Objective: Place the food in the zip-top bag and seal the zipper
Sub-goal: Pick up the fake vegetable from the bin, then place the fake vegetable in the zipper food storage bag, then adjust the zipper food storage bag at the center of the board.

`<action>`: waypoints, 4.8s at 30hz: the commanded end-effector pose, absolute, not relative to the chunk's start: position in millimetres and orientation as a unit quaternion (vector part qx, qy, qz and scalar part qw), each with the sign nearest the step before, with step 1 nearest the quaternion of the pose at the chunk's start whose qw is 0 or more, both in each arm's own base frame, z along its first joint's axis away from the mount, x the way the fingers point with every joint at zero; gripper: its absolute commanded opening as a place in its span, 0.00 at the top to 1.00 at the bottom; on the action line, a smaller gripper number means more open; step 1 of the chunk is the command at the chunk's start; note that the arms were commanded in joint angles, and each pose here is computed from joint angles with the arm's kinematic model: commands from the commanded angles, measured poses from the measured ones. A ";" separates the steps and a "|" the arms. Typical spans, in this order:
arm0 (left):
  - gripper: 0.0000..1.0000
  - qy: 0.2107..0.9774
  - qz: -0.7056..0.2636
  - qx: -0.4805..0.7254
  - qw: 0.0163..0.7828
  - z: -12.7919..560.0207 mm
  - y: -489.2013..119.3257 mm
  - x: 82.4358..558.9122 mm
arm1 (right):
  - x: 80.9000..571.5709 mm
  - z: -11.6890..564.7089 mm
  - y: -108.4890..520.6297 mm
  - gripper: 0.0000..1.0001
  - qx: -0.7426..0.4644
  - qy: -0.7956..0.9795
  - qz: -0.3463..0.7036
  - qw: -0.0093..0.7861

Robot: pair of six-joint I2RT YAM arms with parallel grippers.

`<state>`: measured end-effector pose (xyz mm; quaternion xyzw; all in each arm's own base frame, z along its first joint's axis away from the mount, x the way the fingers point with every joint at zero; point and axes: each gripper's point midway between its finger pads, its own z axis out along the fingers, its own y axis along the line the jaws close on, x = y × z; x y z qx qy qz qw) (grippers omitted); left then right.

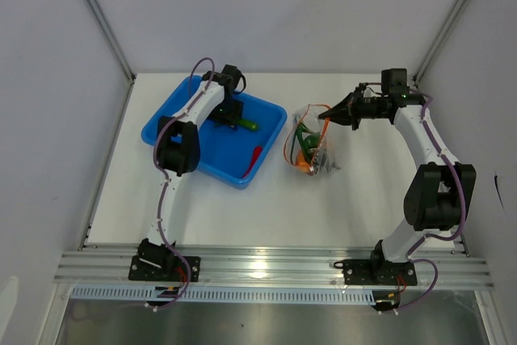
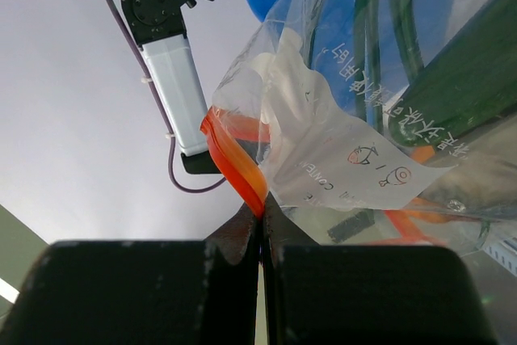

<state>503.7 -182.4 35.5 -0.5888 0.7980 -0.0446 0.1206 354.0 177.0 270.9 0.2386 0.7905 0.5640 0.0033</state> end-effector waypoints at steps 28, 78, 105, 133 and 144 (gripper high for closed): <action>0.99 0.833 -0.213 -0.436 0.267 181.8 -177.4 485.8 | 360.1 294.6 160.0 1.00 0.228 0.792 0.561 0.073; 0.99 0.431 -0.463 0.474 0.613 345.3 -375.5 274.6 | 310.1 328.7 220.0 1.00 0.189 0.766 0.613 -0.046; 0.87 0.420 -0.337 0.451 0.712 292.7 -368.3 328.5 | 280.9 361.8 223.3 1.00 0.200 0.735 0.642 -0.088; 0.01 0.596 -0.361 0.238 0.676 410.6 -271.3 316.2 | 300.3 352.9 216.1 1.00 0.199 0.740 0.641 -0.042; 0.02 0.762 -0.411 0.196 0.461 340.7 -260.4 281.2 | 318.0 349.2 210.9 1.00 0.175 0.767 0.617 0.030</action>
